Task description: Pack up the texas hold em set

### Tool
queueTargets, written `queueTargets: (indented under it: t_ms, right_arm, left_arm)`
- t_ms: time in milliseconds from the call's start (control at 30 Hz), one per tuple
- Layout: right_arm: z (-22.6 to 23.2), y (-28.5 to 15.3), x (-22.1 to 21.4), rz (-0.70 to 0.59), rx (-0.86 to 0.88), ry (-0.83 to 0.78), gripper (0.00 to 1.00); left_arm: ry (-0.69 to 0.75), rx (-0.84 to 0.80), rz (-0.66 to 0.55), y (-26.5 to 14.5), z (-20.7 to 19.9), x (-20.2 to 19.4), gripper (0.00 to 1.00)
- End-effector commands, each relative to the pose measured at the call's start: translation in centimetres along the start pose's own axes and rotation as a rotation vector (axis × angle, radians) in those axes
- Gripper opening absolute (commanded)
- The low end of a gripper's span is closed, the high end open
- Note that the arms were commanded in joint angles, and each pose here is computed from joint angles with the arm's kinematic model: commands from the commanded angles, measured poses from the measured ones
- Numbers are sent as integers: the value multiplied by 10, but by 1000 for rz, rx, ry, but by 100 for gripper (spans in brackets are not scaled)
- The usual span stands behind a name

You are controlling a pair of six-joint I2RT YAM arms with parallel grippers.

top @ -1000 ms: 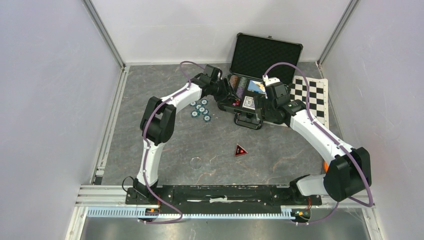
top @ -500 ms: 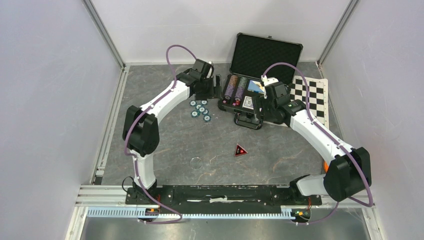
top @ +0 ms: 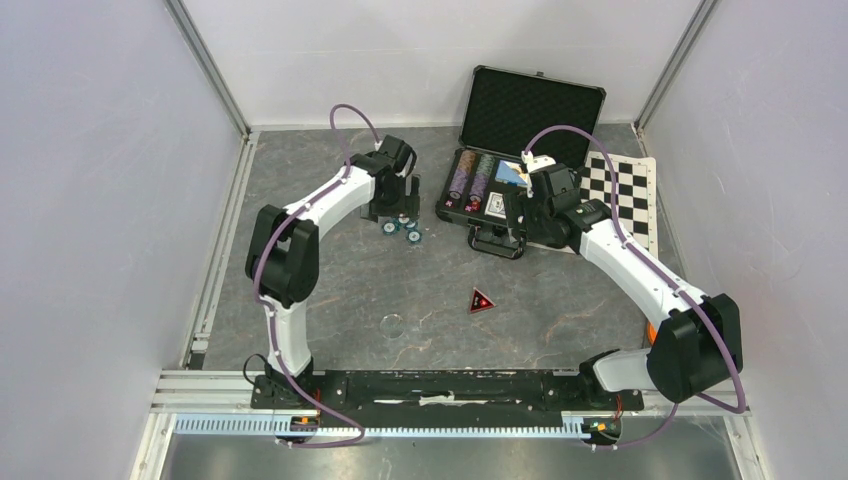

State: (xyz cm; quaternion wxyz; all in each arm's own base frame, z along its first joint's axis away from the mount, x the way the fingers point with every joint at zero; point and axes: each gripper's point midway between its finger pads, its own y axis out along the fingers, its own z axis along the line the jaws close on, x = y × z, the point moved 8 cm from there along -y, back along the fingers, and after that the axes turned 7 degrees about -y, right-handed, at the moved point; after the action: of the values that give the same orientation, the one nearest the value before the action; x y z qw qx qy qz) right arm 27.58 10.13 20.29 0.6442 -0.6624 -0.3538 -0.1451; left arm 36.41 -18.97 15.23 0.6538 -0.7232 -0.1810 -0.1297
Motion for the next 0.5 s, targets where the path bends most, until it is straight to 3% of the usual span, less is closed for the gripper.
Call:
queueTargets:
  t_ms: [0, 233, 467]
  right_arm:
    - [0, 0, 5, -35, 6, 2, 95]
    - [1, 2, 2, -25, 18, 2, 95]
    - [3, 2, -3, -17, 35, -7, 95]
  left_arm:
    - [18, 17, 34, 14, 12, -3, 94]
    - [11, 4, 69, 1, 25, -23, 95]
    - [106, -55, 119, -52, 39, -106, 100]
